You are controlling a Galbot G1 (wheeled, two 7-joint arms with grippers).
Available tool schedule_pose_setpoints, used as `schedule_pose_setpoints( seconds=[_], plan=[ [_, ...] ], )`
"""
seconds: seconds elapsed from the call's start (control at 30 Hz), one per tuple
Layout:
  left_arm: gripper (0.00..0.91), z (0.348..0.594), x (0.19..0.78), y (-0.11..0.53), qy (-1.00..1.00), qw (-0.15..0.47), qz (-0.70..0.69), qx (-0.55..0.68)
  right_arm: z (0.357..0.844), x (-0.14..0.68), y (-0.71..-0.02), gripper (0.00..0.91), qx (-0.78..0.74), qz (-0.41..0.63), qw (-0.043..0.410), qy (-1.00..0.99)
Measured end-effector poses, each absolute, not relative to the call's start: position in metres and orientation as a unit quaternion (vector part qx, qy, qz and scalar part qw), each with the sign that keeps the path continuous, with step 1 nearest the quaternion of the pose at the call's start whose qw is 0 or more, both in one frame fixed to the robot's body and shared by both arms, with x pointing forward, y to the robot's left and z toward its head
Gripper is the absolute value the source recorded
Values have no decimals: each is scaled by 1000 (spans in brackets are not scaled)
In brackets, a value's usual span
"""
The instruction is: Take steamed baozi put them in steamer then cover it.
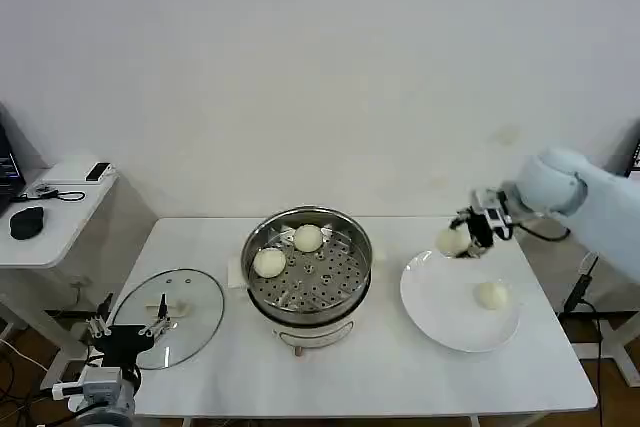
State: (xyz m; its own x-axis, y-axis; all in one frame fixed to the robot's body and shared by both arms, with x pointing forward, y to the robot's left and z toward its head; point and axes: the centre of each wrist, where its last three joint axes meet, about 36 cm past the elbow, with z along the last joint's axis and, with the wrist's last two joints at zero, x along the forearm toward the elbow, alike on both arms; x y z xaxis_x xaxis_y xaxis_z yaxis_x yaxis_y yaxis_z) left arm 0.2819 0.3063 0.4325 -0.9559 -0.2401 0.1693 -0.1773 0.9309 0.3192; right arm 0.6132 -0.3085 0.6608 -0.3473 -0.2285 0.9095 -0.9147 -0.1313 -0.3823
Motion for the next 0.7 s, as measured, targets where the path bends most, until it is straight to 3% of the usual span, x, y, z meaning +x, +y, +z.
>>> schedule_pose_setpoints(
  seconds=[0.37, 0.7],
  plan=[
    [907, 437, 281, 315, -976, 101, -151, 117, 692, 636, -203, 665, 543, 595, 232, -546],
    [907, 442, 279, 320, -976, 98, -150, 127, 662, 640, -106, 665, 604, 613, 197, -470]
  ],
)
